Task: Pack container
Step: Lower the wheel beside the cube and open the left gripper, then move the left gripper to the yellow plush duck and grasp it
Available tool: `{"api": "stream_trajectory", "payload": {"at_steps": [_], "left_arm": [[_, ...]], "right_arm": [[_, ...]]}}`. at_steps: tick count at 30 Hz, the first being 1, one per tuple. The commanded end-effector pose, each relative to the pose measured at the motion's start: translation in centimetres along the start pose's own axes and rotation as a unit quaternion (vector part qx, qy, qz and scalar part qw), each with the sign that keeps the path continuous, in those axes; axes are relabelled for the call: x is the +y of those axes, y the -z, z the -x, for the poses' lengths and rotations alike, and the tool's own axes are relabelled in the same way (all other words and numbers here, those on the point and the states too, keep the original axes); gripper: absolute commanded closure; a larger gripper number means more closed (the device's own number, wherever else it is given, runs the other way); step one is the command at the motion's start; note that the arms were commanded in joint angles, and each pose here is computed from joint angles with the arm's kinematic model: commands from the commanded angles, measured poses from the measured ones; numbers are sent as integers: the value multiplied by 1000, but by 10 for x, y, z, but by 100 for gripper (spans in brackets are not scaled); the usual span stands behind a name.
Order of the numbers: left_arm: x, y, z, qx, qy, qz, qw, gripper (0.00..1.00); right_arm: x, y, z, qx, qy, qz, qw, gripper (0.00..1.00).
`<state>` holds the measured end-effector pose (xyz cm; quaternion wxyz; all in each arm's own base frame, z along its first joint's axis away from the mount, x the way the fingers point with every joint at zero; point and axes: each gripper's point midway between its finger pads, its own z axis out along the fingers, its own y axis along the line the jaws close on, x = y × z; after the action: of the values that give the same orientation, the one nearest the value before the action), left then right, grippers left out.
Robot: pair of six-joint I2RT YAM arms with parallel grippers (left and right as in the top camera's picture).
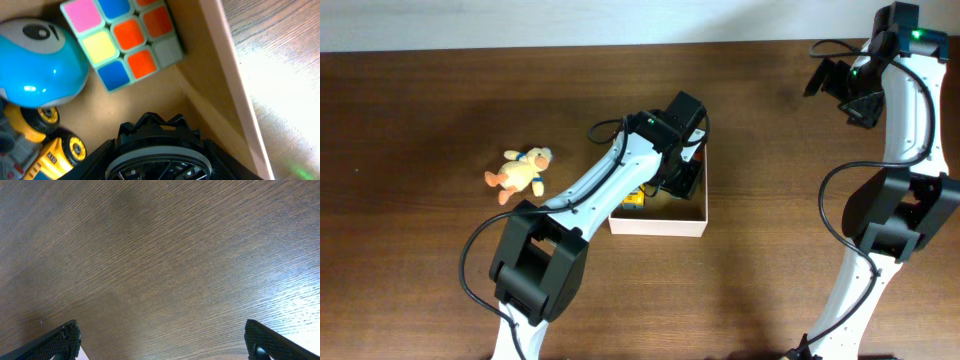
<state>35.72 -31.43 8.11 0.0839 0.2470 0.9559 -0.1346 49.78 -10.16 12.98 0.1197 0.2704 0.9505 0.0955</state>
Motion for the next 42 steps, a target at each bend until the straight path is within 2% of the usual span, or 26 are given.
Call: {"api": "stream_trajectory", "payload": {"at_steps": [1, 11, 15, 22, 27, 30, 34, 37, 42], "left_arm": [[-9, 4, 8, -16, -18, -11, 1000, 46], [-11, 4, 17, -33, -21, -14, 999, 23], [-11, 5, 19, -38, -22, -14, 999, 19], [-2, 13, 34, -63, -17, -3, 998, 19], [13, 47, 67, -114, -2, -2, 993, 20], [33, 74, 84, -144, 14, 14, 989, 21], [87, 101, 84, -147, 63, 91, 983, 24], [148, 117, 58, -113, 133, 176, 969, 23], [211, 130, 15, -56, 206, 212, 954, 23]], "right_arm": [[4, 11, 0, -8, 1, 9, 1000, 1], [4, 11, 0, -8, 1, 9, 1000, 1], [4, 11, 0, -8, 1, 9, 1000, 1], [4, 11, 0, -8, 1, 9, 1000, 1], [4, 11, 0, -8, 1, 9, 1000, 1], [4, 11, 0, -8, 1, 9, 1000, 1], [4, 11, 0, -8, 1, 9, 1000, 1], [4, 11, 0, -8, 1, 9, 1000, 1], [4, 11, 0, -8, 1, 9, 1000, 1]]}}
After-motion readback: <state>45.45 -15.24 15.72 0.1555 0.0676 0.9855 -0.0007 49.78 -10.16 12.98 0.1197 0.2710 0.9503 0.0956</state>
